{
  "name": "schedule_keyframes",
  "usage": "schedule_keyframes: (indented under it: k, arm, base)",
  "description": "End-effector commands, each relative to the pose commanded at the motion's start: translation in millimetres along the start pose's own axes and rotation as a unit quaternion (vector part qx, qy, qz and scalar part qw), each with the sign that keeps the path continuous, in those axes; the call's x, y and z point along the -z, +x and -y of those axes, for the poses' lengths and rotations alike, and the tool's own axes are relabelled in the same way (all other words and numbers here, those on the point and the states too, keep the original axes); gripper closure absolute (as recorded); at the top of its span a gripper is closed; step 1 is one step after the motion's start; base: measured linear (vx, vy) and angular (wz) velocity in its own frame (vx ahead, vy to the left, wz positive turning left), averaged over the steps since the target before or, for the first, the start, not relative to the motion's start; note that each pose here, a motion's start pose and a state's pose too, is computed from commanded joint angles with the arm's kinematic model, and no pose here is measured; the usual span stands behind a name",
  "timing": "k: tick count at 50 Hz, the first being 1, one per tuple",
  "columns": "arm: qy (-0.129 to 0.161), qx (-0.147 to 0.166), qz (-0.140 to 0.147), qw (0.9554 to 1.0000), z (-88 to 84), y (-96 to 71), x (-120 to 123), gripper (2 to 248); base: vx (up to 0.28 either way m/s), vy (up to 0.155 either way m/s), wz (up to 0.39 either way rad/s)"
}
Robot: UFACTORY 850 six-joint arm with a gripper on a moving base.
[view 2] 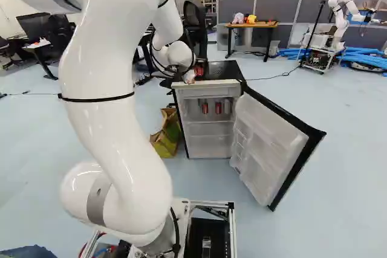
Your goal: Grab a drink from the fridge
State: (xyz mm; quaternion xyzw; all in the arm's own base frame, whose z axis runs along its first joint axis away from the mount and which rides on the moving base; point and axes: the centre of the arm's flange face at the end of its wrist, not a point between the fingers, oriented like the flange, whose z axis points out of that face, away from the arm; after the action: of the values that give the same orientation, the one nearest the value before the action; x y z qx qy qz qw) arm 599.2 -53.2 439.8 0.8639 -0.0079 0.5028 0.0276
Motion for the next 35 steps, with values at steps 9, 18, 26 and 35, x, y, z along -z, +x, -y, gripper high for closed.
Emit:
schedule_keyframes:
  k: [9, 18, 26, 35]
  arm:
    - [0.002, -0.001, -0.003, 1.0, 4.2, 3.9, -8, 160]
    - [0.004, 0.0, -0.004, 1.0, 6.1, 6.2, -13, 160]
    - [0.004, 0.0, -0.004, 1.0, 6.1, 6.2, -13, 160]
    - [0.004, 0.0, -0.004, 1.0, 6.1, 6.2, -13, 160]
  base:
    - [0.0, 0.0, 0.0]
    - [0.0, 0.0, 0.0]
    - [0.0, 0.0, 0.0]
    - [0.0, 0.0, 0.0]
